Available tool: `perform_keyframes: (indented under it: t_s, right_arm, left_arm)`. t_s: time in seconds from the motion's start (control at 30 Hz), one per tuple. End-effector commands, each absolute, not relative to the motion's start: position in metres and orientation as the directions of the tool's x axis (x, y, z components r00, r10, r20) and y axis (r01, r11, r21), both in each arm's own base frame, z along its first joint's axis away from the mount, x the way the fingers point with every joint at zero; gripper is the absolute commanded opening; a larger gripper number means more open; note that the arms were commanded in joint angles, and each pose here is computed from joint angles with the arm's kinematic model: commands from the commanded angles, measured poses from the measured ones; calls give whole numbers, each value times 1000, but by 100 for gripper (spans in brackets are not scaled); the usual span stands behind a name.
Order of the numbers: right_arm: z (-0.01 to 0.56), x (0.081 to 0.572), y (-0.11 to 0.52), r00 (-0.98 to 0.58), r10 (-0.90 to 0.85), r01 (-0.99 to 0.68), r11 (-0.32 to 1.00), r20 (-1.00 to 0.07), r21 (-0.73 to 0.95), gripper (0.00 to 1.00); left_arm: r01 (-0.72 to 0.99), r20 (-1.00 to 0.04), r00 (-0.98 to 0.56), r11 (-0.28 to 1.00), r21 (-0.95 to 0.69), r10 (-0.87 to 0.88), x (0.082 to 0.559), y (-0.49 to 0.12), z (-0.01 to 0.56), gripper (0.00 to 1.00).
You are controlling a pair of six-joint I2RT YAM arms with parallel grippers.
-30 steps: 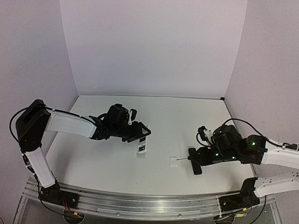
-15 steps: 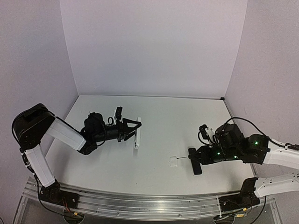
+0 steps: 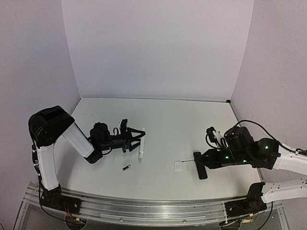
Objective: Unload the batteries from the remote control
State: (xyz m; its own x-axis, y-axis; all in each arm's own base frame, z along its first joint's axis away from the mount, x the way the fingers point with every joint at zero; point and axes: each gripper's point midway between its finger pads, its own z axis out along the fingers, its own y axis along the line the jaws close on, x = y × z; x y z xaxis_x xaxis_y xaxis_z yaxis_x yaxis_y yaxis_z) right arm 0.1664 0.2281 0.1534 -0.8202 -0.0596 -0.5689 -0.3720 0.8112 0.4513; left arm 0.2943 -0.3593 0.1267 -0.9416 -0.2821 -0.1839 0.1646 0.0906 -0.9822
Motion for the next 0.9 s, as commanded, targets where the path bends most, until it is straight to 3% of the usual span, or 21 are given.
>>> perform_keyframes:
  t_s: [0.0,0.1,0.2,0.3,0.4,0.57,0.87]
  right_arm:
    - [164,169,229,-805,-43,-380,804,-591,458,0]
    - [162,170,228,-808,-45,-372,812,-588,449,0]
    - [158,172,228,-810,-52,-367,822,-585,436,0]
    - [155,173,227,-811,-57,-361,831,-582,423,0]
    - [152,175,226,-815,-61,-354,839,-576,412,0]
    - [149,175,226,-821,-70,-347,849,-567,399,0]
    - [142,174,224,-833,-68,-329,858,-549,394,0]
  left_arm:
    - [300,-299,-905,42,-953,-304,304,-363,172,0]
    - [252,-313,-899,224,-941,-306,320,-366,155,0]
    - [143,-335,-886,499,-855,-321,338,-359,127,0]
    - [40,-382,-870,728,-685,-312,344,-345,107,0]
    - [-52,-409,-870,877,-477,-274,350,-335,92,0]
    - [-142,-395,-893,968,-209,-216,336,-330,63,0]
    - [-271,-348,-887,952,-140,-303,312,-315,34,3]
